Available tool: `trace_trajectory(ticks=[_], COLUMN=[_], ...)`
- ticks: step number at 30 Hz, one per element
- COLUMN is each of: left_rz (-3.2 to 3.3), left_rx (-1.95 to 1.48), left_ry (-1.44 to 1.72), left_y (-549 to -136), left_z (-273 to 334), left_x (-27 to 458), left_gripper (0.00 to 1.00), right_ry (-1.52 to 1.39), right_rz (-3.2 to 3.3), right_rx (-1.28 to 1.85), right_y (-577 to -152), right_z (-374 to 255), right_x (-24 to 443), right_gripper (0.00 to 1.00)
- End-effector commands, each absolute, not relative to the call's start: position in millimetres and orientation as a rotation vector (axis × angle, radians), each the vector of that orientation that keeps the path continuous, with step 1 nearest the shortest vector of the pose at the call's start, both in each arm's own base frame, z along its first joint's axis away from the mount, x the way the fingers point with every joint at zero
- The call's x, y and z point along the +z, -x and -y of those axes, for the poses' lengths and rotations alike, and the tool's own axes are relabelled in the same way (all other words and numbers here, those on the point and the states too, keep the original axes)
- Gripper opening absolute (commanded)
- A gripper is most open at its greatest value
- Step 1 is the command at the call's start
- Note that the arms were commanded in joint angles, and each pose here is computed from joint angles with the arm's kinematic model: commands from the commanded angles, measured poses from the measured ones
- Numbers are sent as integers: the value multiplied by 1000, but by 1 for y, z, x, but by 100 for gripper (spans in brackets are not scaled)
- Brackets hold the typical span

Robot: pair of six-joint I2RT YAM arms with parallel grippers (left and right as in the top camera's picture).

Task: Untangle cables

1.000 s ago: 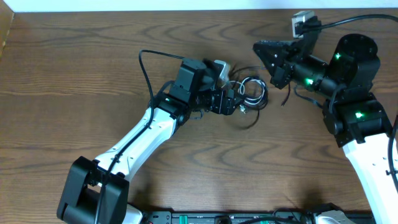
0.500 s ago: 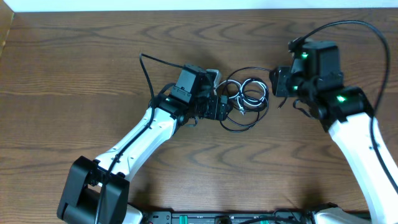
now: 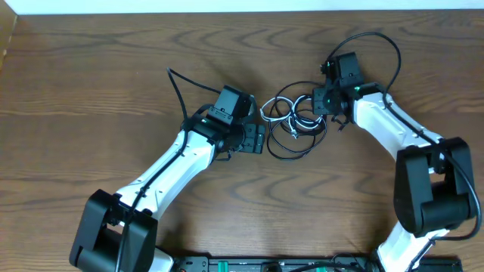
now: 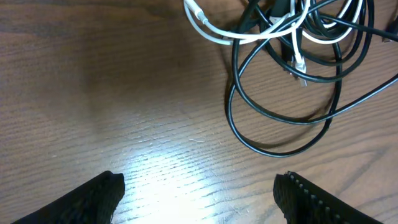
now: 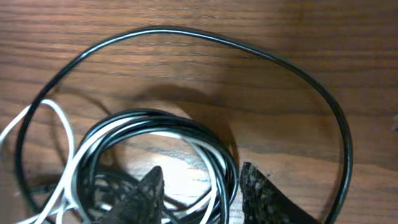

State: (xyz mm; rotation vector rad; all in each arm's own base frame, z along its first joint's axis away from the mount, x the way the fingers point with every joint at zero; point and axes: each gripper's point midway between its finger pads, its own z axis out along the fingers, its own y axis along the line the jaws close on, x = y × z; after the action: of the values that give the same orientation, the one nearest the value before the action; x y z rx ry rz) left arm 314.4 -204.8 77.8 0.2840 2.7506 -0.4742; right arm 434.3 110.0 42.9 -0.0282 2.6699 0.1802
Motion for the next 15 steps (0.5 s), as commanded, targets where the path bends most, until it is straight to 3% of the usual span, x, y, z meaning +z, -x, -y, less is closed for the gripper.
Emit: trace_trajectory(ticks=[1,6,9,10,13,15], left_rz=[-2754,-2756,-2756,-2756,-2755,-2719], left_rx=[-457,-459,-459,-459,-458,-437], left_ry=[-286,-287,-287,-287,-287,-307], left_y=[-315,-314,-314,-314,-315,-323], left_z=[202,202,202,202,202,198], left_x=[78,78,78,78,78,83], left_gripper=[82,82,82,82,82,82], right_ry=[7,7,14,21,67,124], right_rz=[-2680,-2747,-2730,-2725,-2668,-2577], right_rx=[157,139,179,205,379,497], right_y=[-439,-434,-437,-437,-434,-429], right_z=[-106,-105,-110,-114,-135,-148], right_x=[31,-4,2,5,45,96], right_gripper=[35,34,3,1,1,1])
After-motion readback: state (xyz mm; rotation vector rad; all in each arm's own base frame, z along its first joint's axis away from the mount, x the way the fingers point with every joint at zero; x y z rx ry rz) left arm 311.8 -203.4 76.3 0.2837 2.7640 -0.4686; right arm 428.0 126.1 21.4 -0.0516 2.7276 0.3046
